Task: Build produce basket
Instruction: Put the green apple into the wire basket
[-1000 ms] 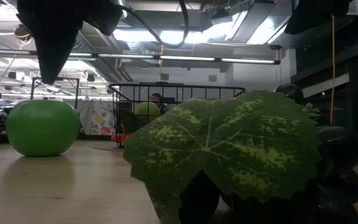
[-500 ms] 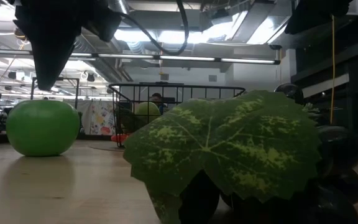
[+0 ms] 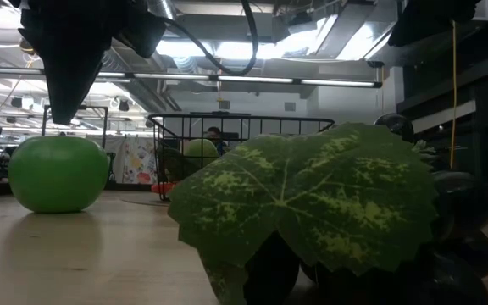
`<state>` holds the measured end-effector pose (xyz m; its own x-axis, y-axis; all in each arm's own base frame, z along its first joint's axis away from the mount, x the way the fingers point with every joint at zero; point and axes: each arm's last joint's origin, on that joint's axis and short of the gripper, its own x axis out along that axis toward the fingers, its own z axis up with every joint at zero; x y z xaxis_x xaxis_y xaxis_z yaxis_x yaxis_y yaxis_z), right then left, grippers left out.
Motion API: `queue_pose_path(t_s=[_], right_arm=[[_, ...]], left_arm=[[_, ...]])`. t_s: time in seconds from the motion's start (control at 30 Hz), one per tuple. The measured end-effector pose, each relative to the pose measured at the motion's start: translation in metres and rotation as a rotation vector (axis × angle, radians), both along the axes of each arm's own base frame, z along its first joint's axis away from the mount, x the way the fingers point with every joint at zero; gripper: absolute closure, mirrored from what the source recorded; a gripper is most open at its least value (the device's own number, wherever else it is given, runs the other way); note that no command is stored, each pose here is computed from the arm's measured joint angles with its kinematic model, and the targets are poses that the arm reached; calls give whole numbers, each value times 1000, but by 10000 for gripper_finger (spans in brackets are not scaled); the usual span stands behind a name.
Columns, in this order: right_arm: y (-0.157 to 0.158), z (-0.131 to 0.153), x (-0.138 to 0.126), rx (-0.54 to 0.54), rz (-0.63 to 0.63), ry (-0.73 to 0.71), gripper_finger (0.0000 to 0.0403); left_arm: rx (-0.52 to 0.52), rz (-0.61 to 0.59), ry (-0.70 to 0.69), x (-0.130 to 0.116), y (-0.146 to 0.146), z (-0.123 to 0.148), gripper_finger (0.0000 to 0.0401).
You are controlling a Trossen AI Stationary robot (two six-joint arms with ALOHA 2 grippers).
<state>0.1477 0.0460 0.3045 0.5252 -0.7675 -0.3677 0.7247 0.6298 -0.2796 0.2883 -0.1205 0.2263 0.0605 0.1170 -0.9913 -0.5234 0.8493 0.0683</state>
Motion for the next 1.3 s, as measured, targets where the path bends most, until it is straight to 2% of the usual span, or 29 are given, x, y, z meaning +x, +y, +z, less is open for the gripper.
queue_pose_path(t_s=[0.2, 0.43, 1.03, 1.3], right_arm=[[0, 0, 0, 0, 0, 0, 229], [0, 0, 0, 0, 0, 0, 229], [0, 0, 0, 0, 0, 0, 229], [0, 0, 0, 0, 0, 0, 229]], left_arm=[[1, 0, 2, 0, 0, -1, 304], [-6, 0, 28, -6, 2, -17, 304], [-5, 33, 32, -2, 11, -20, 305], [-38, 85, 54, 2, 26, -20, 339]])
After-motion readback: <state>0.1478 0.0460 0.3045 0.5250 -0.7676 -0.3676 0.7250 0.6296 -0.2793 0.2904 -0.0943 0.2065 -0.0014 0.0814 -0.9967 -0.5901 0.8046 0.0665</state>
